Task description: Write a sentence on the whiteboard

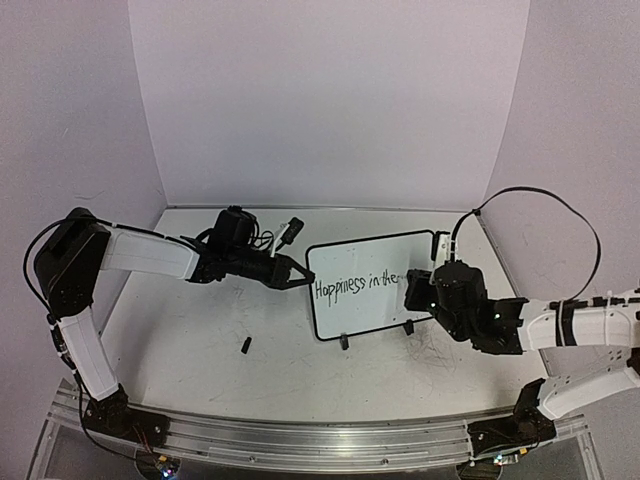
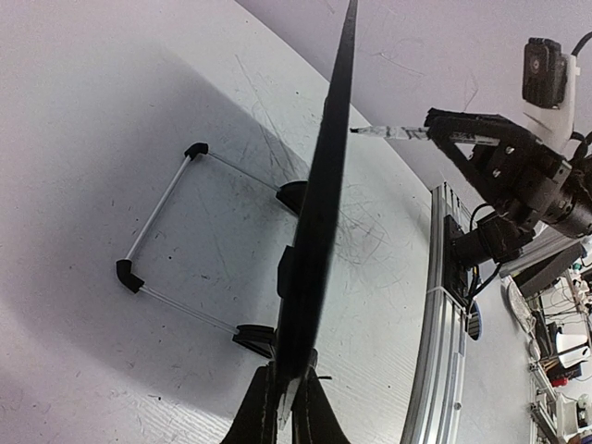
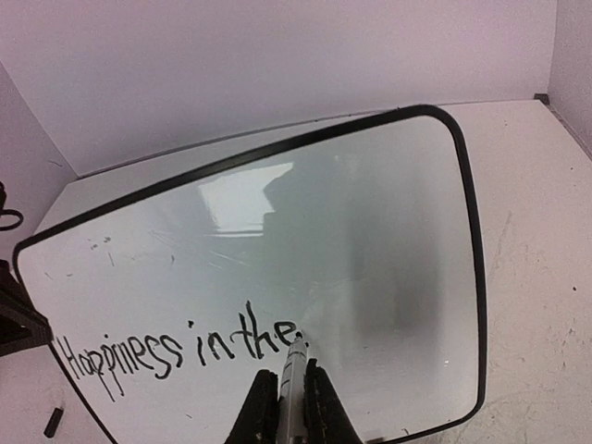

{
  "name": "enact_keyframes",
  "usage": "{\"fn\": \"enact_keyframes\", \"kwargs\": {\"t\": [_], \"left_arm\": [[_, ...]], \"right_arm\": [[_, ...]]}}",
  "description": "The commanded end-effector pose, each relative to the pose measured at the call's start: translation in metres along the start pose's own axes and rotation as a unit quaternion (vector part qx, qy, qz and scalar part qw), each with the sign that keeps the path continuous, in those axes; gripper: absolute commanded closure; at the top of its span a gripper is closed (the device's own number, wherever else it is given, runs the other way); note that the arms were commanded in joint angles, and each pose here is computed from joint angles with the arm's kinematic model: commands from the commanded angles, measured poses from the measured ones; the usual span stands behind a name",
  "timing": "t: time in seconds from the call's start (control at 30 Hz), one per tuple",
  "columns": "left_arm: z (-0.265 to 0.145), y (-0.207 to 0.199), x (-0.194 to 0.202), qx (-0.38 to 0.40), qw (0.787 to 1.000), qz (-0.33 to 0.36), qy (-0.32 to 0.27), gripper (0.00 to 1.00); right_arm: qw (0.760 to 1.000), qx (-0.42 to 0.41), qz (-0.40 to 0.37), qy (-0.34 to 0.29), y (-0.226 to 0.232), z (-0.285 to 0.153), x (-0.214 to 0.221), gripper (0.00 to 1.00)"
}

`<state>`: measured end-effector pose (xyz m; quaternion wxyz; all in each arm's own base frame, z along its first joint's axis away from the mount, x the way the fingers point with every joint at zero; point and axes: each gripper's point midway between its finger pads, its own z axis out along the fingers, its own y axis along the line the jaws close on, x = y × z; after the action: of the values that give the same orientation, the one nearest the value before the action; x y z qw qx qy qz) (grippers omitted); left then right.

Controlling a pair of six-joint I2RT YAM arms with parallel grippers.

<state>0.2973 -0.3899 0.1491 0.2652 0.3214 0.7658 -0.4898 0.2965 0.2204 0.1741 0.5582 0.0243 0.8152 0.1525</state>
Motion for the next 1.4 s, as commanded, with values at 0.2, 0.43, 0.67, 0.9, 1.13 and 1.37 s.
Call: {"fn": "enact_keyframes", "kwargs": {"t": [0.2,0.43,0.67,0.9,1.13,1.37], "left_arm": [[-0.002,-0.021,-0.003,0.012,1.0,0.005,0.009,1.0],[-0.002,-0.021,-0.005,0.011,1.0,0.006,0.008,1.0],[-0.002,-0.022,-0.005,0.011,1.0,0.007,0.008,1.0],[-0.002,-0.022,-0.005,0.011,1.0,0.007,0.008,1.0],[-0.002,-0.022,-0.005,0.011,1.0,0.007,0.008,1.0],[-0.001,-0.021,-0.004,0.011,1.0,0.007,0.009,1.0]], "right_arm": [[0.998,-0.054,0.0,-0.025,0.008,-0.019,-0.023,1.0],[0.998,-0.057,-0.015,-0.012,0.009,-0.017,-0.016,1.0],[0.998,-0.057,-0.024,-0.003,0.01,-0.015,-0.012,1.0],[0.998,-0.047,-0.038,0.003,0.004,-0.011,-0.006,1.0],[0.998,-0.041,-0.044,-0.001,-0.001,-0.008,-0.01,1.0],[0.999,-0.042,-0.032,-0.007,-0.003,-0.006,-0.013,1.0]]}}
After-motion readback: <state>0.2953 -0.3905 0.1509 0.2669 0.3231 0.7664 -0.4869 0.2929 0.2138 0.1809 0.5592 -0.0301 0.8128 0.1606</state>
